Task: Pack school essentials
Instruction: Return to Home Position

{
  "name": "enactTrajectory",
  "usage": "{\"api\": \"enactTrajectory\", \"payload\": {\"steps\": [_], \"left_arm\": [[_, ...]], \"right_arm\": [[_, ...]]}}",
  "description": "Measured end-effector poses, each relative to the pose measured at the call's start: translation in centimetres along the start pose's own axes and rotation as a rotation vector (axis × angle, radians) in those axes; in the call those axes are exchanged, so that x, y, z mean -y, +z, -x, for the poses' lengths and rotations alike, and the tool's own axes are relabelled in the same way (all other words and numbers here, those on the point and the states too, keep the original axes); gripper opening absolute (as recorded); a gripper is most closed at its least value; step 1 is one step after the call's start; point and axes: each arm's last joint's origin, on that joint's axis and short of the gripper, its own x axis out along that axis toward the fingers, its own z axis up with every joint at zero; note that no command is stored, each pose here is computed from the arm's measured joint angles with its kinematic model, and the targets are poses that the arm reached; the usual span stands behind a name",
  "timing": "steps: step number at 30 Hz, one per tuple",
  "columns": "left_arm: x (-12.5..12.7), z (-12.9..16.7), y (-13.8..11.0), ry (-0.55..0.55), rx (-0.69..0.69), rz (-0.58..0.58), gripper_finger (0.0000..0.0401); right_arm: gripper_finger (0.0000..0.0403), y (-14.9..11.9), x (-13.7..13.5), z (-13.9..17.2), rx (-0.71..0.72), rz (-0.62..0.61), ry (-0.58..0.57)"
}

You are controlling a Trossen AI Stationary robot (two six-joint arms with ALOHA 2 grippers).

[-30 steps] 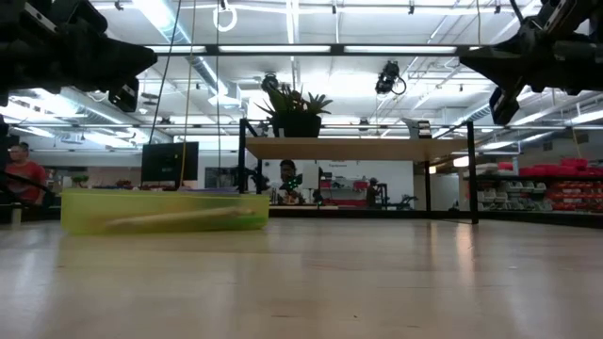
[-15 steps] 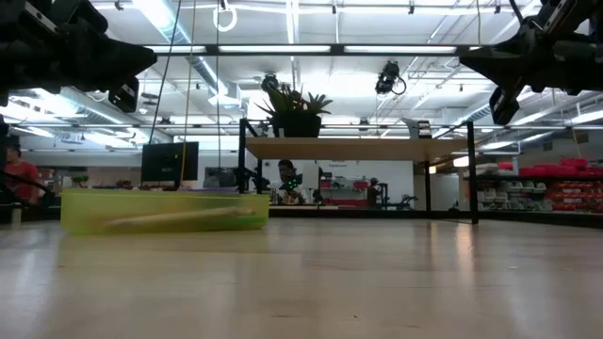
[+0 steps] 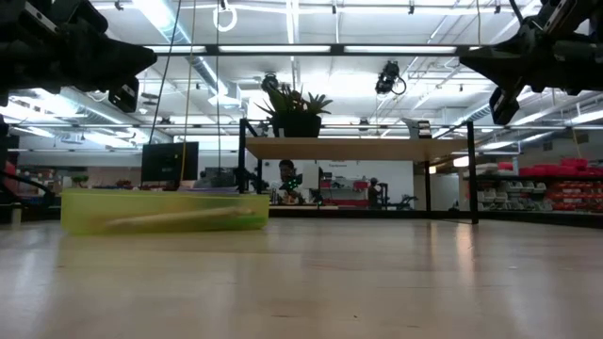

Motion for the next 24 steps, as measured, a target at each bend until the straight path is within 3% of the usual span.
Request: {"api": "enactTrajectory", "payload": {"steps": [24], "left_arm": [[0.00,0.00,-0.01,0.000,0.000,0.000,0.0037]], "right_arm": [[0.0010,0.00,0.00,0.00,0.000,0.000,0.000]]}}
